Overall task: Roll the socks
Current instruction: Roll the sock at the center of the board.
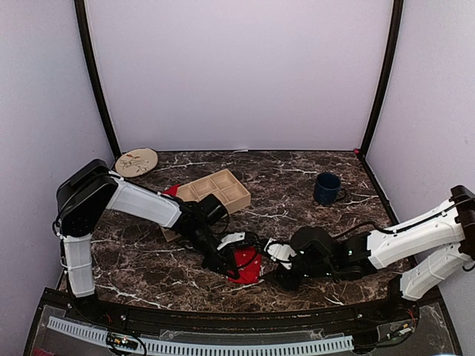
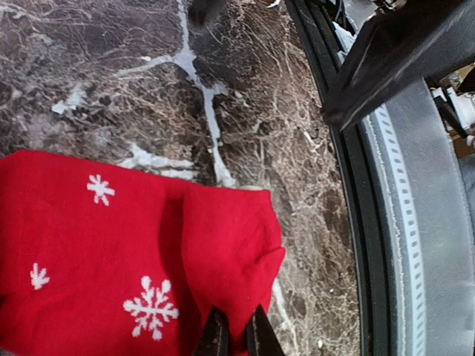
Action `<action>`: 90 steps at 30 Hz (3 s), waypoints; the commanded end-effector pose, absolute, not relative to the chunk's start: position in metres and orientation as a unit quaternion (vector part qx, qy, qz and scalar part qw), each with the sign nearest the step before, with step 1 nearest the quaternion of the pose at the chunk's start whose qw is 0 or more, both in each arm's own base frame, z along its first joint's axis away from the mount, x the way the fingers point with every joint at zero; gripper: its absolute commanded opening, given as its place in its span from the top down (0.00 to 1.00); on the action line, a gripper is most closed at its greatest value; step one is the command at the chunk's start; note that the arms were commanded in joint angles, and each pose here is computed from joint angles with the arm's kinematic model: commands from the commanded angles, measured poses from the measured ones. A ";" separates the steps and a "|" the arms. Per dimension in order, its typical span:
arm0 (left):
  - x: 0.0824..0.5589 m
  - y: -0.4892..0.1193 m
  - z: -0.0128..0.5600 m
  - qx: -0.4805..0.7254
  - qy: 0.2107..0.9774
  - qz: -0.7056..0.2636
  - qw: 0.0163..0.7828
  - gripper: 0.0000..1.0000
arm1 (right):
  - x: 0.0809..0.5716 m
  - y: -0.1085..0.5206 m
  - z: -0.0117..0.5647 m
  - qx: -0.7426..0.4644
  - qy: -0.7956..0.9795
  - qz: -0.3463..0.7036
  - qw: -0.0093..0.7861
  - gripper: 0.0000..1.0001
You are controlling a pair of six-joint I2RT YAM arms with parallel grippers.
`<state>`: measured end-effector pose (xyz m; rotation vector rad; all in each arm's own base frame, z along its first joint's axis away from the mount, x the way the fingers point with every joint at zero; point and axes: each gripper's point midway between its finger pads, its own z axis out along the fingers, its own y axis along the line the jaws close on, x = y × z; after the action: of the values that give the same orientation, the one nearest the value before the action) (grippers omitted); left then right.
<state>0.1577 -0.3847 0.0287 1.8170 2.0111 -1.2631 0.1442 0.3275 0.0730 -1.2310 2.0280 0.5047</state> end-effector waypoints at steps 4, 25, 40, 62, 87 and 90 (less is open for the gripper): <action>0.135 -0.366 0.023 0.574 0.685 -0.447 -0.029 1.00 | 0.139 0.355 0.078 -0.530 0.739 0.191 0.370 0.42; 0.139 -0.368 0.019 0.564 0.688 -0.453 -0.054 1.00 | 0.121 0.385 0.070 -0.584 0.711 0.203 0.335 0.42; 0.139 -0.368 0.019 0.562 0.687 -0.456 -0.057 1.00 | 0.094 0.400 0.050 -0.628 0.685 0.243 0.277 0.50; 0.136 -0.367 0.021 0.561 0.684 -0.462 -0.063 1.00 | 0.119 0.389 0.019 -0.627 0.712 0.159 0.271 0.72; 0.177 -0.371 0.035 0.494 0.744 -0.443 0.074 0.66 | 0.122 0.370 0.010 -0.584 0.758 0.198 0.213 1.00; 0.184 -0.371 0.038 0.480 0.751 -0.441 0.100 0.65 | 0.121 0.370 0.013 -0.577 0.762 0.213 0.204 1.00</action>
<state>0.1614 -0.3684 0.0291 1.5420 2.2451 -1.4104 0.1277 0.3891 0.0258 -1.5938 2.0078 0.5824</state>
